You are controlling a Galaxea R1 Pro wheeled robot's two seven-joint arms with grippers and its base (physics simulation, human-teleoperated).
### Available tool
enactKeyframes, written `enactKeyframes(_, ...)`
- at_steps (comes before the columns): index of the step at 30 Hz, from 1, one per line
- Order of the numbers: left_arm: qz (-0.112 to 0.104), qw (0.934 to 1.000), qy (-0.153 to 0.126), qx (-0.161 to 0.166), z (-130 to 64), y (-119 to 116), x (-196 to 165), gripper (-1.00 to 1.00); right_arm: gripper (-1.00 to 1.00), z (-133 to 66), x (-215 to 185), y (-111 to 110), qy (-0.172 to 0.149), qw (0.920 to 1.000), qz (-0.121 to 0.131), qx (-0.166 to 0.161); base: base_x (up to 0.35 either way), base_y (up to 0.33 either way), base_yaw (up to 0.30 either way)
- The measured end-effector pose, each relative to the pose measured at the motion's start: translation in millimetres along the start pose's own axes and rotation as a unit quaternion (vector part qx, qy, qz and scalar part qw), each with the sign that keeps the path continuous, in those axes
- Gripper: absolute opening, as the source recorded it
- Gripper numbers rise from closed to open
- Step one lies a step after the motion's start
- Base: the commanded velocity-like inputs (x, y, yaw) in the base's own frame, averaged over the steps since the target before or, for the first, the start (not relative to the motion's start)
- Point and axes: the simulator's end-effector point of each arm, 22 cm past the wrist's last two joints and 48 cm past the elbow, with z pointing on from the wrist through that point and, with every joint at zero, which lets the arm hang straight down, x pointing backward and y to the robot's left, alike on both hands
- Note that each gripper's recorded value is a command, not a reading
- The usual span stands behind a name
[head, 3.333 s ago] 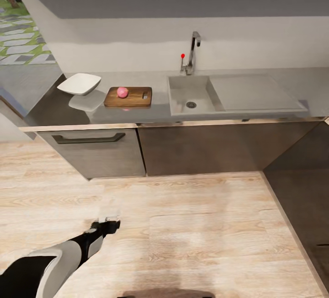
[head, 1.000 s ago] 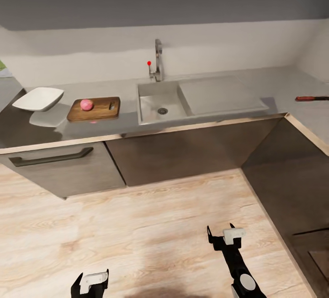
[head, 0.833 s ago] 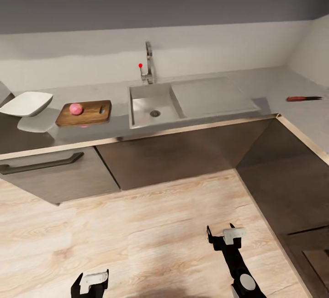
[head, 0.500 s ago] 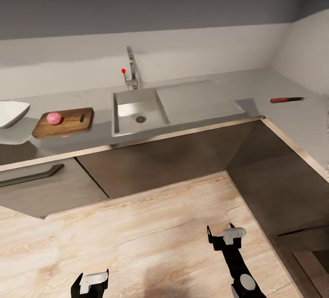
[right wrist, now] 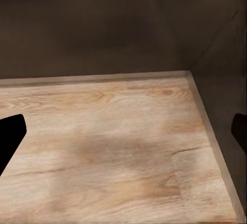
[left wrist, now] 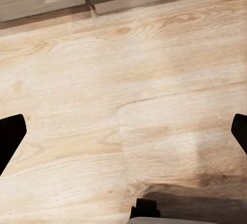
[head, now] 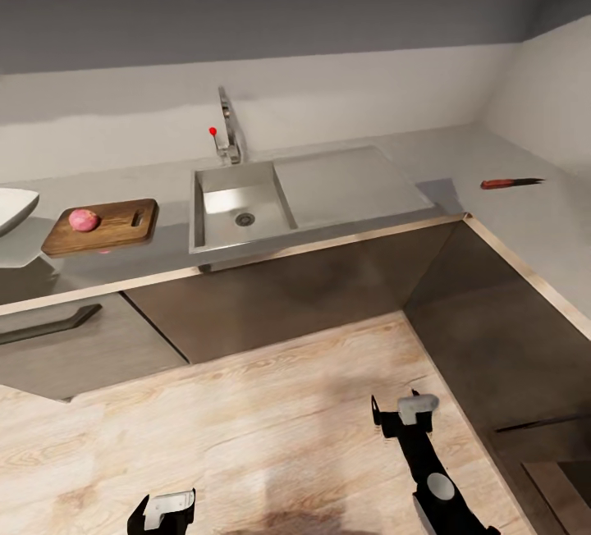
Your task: In the kitchen, take the Vidalia onion out of the sink, dice it on the chopping board with the paring knife, put the diced onion into the bowl on the countertop, then place both the paring knife and the chopping board into the sink.
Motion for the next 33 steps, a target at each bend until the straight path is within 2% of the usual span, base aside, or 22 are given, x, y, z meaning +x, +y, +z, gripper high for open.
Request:
enactKeyframes(2, 0.0, 1.0, 0.001, 0.0, -0.1, 0.0, 0.3, 1.0, 1.0, 4.0, -28.6, -12.0, 0.013, 0.9996, -0.004, 0.023, 0.001, -0.001, 0.0)
enactKeyframes(4, 0.0, 1.0, 0.001, 0.0, -0.1, -0.2, 0.3, 1.0, 1.0, 4.1, -45.5, -17.3, 0.012, 0.9994, -0.004, 0.032, 0.0, 0.0, 0.0)
enactKeyframes(10, 0.0, 1.0, 0.001, 0.0, -0.1, -0.9, 0.3, 1.0, 1.0, -4.8, -147.3, -41.0, -0.017, 0.9978, 0.001, 0.064, 0.0, 0.0, 0.0)
enactKeyframes(11, 0.0, 1.0, 0.001, 0.001, -0.2, -1.0, 0.5, 1.0, 1.0, -4.2, -175.7, -48.9, -0.026, 0.9969, 0.001, 0.074, 0.0, 0.0, 0.0)
enactKeyframes(17, 0.0, 1.0, 0.001, 0.0, -0.1, -1.0, 0.4, 1.0, 1.0, 5.9, -262.6, -80.4, -0.051, 0.9921, 0.001, 0.115, 0.0, 0.0, 0.0)
enactKeyframes(19, 0.0, 1.0, 0.001, 0.001, -0.3, -1.0, 0.7, 1.0, 1.0, 11.1, -318.3, -97.4, -0.063, 0.9892, 0.001, 0.133, 0.0, 0.0, 0.0)
enactKeyframes(21, 0.0, 1.0, 0.001, 0.001, -0.2, -1.0, 0.5, 1.0, 1.0, 12.5, -349.1, -106.1, -0.069, 0.9877, 0.002, 0.14, 0.0, 0.0, 0.0)
enactKeyframes(24, 0.0, 1.0, 0.001, 0.001, -0.1, -1.1, 0.3, 1.0, 1.0, 16.9, -430.0, -130.3, -0.084, 0.9833, 0.002, 0.161, 0.0, 0.0, 0.0)
enactKeyframes(28, 0.0, 1.0, 0.001, 0.001, -0.1, -1.0, 0.3, 1.0, 1.0, 34.5, -504.5, -157.7, -0.086, 0.9795, 0.003, 0.182, 0.0, 0.0, 0.0)
enactKeyframes(32, 0.0, 1.0, 0.001, 0.0, -0.1, -1.0, 0.3, 1.0, 1.0, 58.5, -556.4, -187.8, -0.054, 0.9781, 0.002, 0.201, 0.0, 0.0, 0.0)
enactKeyframes(33, 0.0, 1.0, 0.001, 0.0, 0.1, -1.0, 0.4, 1.0, 1.0, 62.0, -580.7, -196.0, -0.059, 0.9774, 0.004, 0.203, 0.0, 0.0, 0.0)
